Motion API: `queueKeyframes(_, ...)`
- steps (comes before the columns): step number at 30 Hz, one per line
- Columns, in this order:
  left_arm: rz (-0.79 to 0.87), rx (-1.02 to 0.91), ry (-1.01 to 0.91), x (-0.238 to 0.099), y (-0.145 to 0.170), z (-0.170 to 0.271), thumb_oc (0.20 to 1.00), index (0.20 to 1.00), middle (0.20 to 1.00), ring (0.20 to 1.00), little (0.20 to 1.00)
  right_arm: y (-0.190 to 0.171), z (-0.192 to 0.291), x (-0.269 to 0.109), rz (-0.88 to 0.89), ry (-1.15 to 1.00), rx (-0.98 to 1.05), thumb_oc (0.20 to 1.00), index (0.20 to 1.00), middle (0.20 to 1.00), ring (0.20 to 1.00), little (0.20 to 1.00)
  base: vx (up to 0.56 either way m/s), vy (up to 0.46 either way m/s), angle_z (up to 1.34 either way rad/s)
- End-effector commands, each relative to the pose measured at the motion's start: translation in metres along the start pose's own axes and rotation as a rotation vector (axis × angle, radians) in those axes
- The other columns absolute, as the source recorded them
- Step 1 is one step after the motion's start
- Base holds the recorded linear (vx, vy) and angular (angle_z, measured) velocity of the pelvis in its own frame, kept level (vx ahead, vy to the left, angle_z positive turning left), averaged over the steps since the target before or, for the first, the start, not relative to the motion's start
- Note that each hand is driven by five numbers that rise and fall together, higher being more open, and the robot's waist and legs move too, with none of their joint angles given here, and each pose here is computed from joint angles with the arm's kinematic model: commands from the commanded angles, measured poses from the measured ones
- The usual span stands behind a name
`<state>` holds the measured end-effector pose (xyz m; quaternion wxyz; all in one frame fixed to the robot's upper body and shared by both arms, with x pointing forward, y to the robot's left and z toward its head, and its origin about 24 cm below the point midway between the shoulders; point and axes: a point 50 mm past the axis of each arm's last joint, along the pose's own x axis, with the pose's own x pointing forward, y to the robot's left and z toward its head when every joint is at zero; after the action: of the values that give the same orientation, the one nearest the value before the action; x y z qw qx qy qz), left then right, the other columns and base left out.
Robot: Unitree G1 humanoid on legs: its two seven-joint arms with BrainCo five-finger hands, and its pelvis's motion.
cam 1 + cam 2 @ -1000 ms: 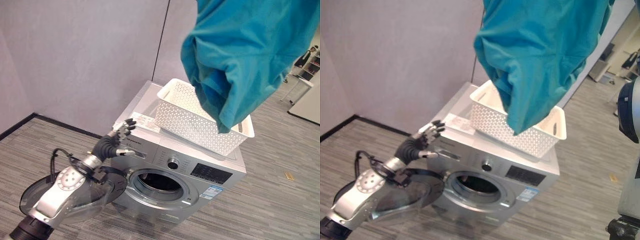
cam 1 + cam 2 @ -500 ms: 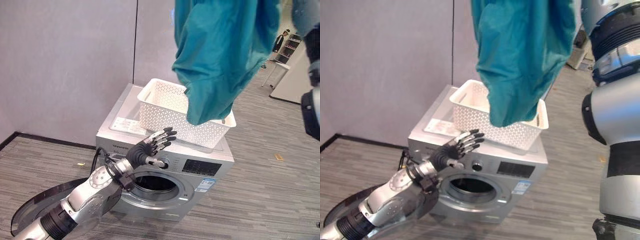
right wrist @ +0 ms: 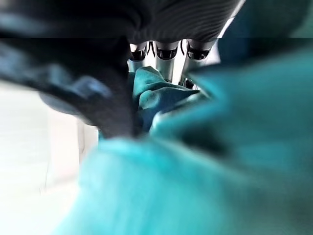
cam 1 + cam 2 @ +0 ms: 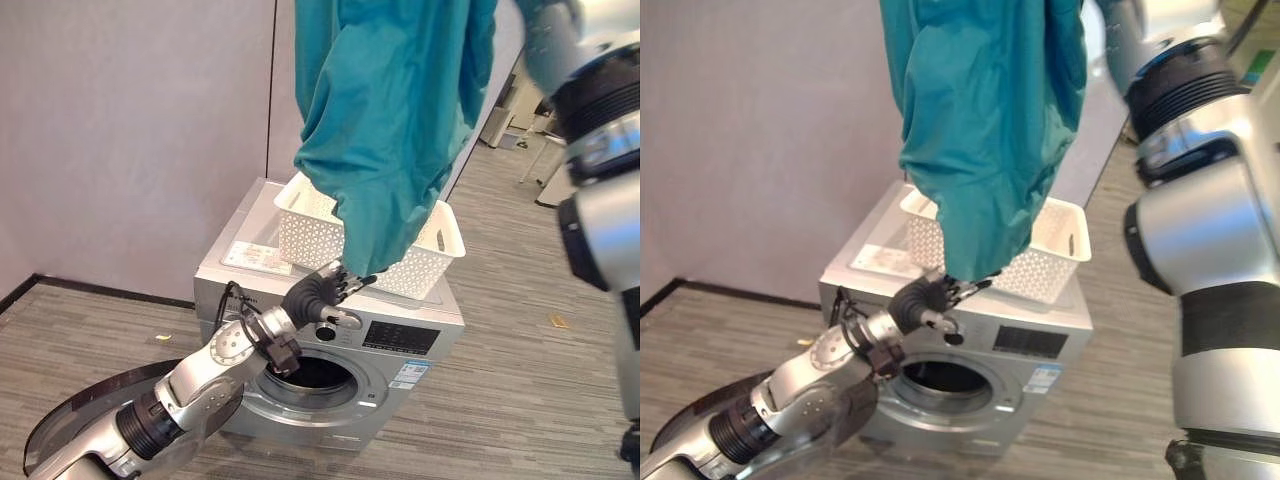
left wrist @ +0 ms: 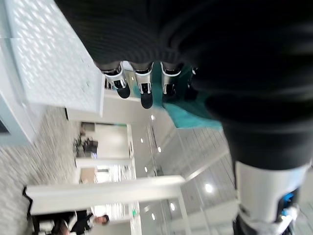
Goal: Grab the laundry basket,head to the washer,open it,put in the laundry and shut it.
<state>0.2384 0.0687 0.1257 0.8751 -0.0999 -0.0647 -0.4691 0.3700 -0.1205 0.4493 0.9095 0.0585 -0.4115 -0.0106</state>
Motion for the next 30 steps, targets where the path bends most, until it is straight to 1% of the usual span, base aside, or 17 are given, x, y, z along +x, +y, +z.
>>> queueKeyframes(1, -0.025, 0.058, -0.150, 0.020, 0.002, 0.033, 1.000, 1.000, 1.000, 1.000, 1.000, 0.017, 0.024, 0.006, 0.046, -0.063, 0.084, 0.200, 0.200, 0.200, 0.200, 0.200, -0.03, -0.015, -0.04)
queueKeyframes(2, -0.024, 0.058, -0.150, 0.020, 0.002, 0.033, 1.000, 1.000, 1.000, 1.000, 1.000, 0.018, 0.024, 0.006, 0.046, -0.063, 0.083, 0.200, 0.200, 0.200, 0.200, 0.200, -0.04, -0.010, -0.01)
queueKeyframes(4, -0.011, 0.014, -0.142, 0.025, 0.003, 0.028, 1.000, 1.000, 1.000, 1.000, 1.000, 0.038, 0.021, 0.000, 0.112, -0.065, 0.073, 0.200, 0.200, 0.200, 0.200, 0.200, 0.00, 0.000, 0.00)
queueKeyframes(6, 0.007, -0.008, -0.122, 0.028, 0.005, 0.022, 1.000, 1.000, 1.000, 1.000, 1.000, 0.045, 0.016, -0.004, 0.132, -0.059, 0.096, 0.200, 0.200, 0.200, 0.200, 0.200, 0.00, -0.008, -0.05)
queueKeyframes(9, 0.072, -0.102, -0.083, 0.037, 0.012, 0.005, 1.000, 1.000, 1.000, 1.000, 1.000, 0.053, 0.007, -0.013, 0.159, -0.043, 0.116, 0.200, 0.200, 0.200, 0.200, 0.200, -0.01, -0.021, -0.16)
queueKeyframes(13, 0.090, -0.141, -0.060, 0.042, 0.012, -0.002, 1.000, 1.000, 1.000, 1.000, 1.000, 0.059, 0.001, -0.019, 0.185, -0.033, 0.138, 0.200, 0.200, 0.200, 0.200, 0.200, -0.01, -0.010, -0.04)
queueKeyframes(15, 0.112, -0.128, -0.050, 0.043, 0.016, -0.004, 1.000, 1.000, 1.000, 1.000, 1.000, 0.060, 0.000, -0.021, 0.197, -0.034, 0.151, 0.200, 0.200, 0.200, 0.200, 0.200, -0.01, -0.005, -0.02)
queueKeyframes(17, 0.161, -0.053, -0.021, 0.038, 0.025, -0.010, 1.000, 1.000, 1.000, 1.000, 1.000, 0.061, 0.008, -0.021, 0.215, -0.069, 0.140, 0.200, 0.200, 0.200, 0.200, 0.200, -0.01, -0.005, -0.02)
queueKeyframes(18, 0.161, -0.053, -0.021, 0.039, 0.025, -0.010, 1.000, 1.000, 1.000, 1.000, 1.000, 0.061, 0.008, -0.021, 0.215, -0.069, 0.139, 0.200, 0.200, 0.200, 0.200, 0.200, 0.00, 0.000, 0.00)
queueKeyframes(22, 0.188, -0.047, 0.055, 0.020, 0.031, -0.026, 1.000, 1.000, 1.000, 1.000, 1.000, 0.060, 0.023, -0.016, 0.205, -0.125, 0.105, 0.200, 0.200, 0.200, 0.200, 0.200, -0.01, 0.000, -0.03)
queueKeyframes(23, 0.215, -0.046, 0.108, 0.000, 0.037, -0.036, 1.000, 1.000, 1.000, 1.000, 1.000, 0.059, 0.032, -0.012, 0.199, -0.147, 0.067, 0.200, 0.200, 0.200, 0.200, 0.200, -0.01, 0.001, -0.10)
queueKeyframes(24, 0.217, -0.046, 0.108, -0.001, 0.037, -0.036, 1.000, 1.000, 1.000, 1.000, 1.000, 0.059, 0.032, -0.012, 0.200, -0.146, 0.069, 0.200, 0.200, 0.200, 0.200, 0.200, -0.01, 0.004, -0.14)
queueKeyframes(28, 0.285, -0.015, 0.200, -0.045, 0.048, -0.045, 1.000, 1.000, 1.000, 1.000, 1.000, 0.048, 0.041, 0.000, 0.153, -0.147, 0.010, 0.200, 0.200, 0.200, 0.200, 0.200, 0.00, 0.002, -0.09)
queueKeyframes(30, 0.330, -0.033, 0.234, -0.063, 0.050, -0.050, 1.000, 1.000, 1.000, 1.000, 1.000, 0.045, 0.043, 0.003, 0.138, -0.145, 0.008, 0.200, 0.200, 0.200, 0.200, 0.200, 0.01, 0.002, -0.11)
